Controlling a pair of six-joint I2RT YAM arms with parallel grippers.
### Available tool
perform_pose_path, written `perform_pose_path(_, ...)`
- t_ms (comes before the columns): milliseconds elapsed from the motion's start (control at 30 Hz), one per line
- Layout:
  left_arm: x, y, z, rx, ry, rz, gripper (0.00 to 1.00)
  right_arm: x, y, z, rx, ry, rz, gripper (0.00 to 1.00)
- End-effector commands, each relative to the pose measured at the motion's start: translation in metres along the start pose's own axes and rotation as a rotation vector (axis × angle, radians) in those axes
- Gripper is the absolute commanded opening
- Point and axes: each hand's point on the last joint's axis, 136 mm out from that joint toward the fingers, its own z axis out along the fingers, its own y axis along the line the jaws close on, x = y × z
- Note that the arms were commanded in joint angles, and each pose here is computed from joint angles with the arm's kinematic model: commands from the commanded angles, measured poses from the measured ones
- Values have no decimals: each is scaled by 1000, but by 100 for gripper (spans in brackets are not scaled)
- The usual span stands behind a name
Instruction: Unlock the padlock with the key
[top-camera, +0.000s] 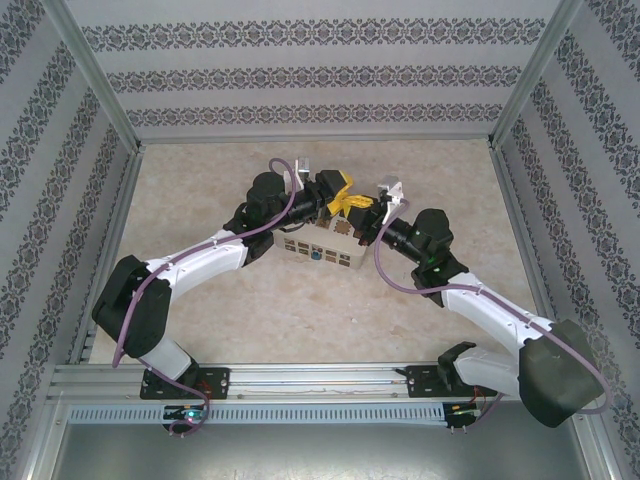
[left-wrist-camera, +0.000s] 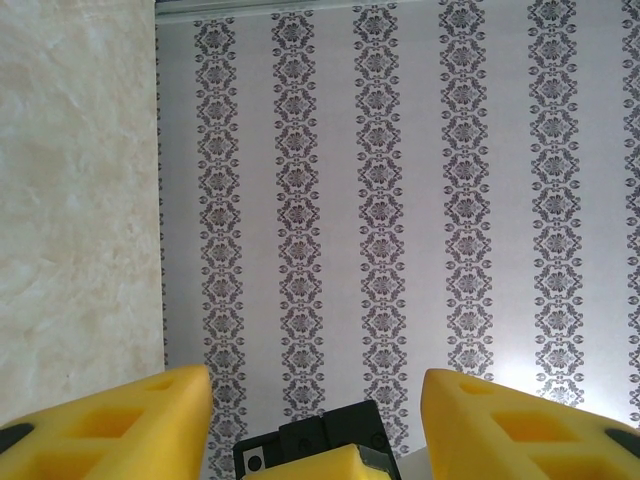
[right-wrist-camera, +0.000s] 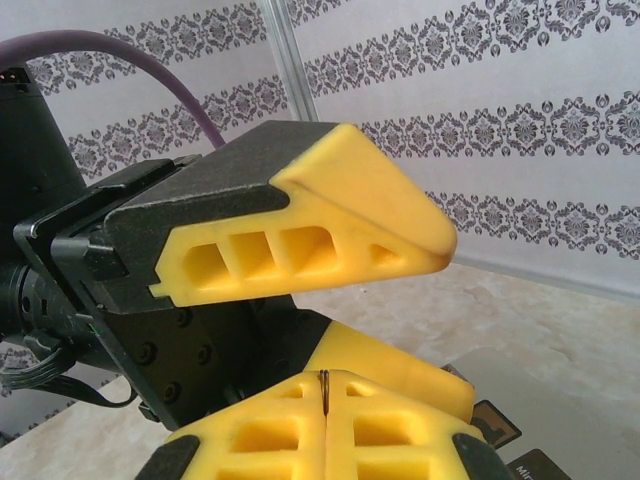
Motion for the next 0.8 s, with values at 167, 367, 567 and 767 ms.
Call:
perform_pose_path(167,4,-29,-4,58,-6,44,50,3,1,-4,10,2,-21,0)
perform_pose_path(367,2,-26,-4,47,-12,44,41,4,0,-6,19,3,-24,0)
perform_pose_path(567,1,-25,-4,43,-15,43,36,6,-2,-8,31,6,-27,0)
perform_pose_path(767,1,-23,-4,39,-14,40,31,8,-3,-8,39,10,-26,0)
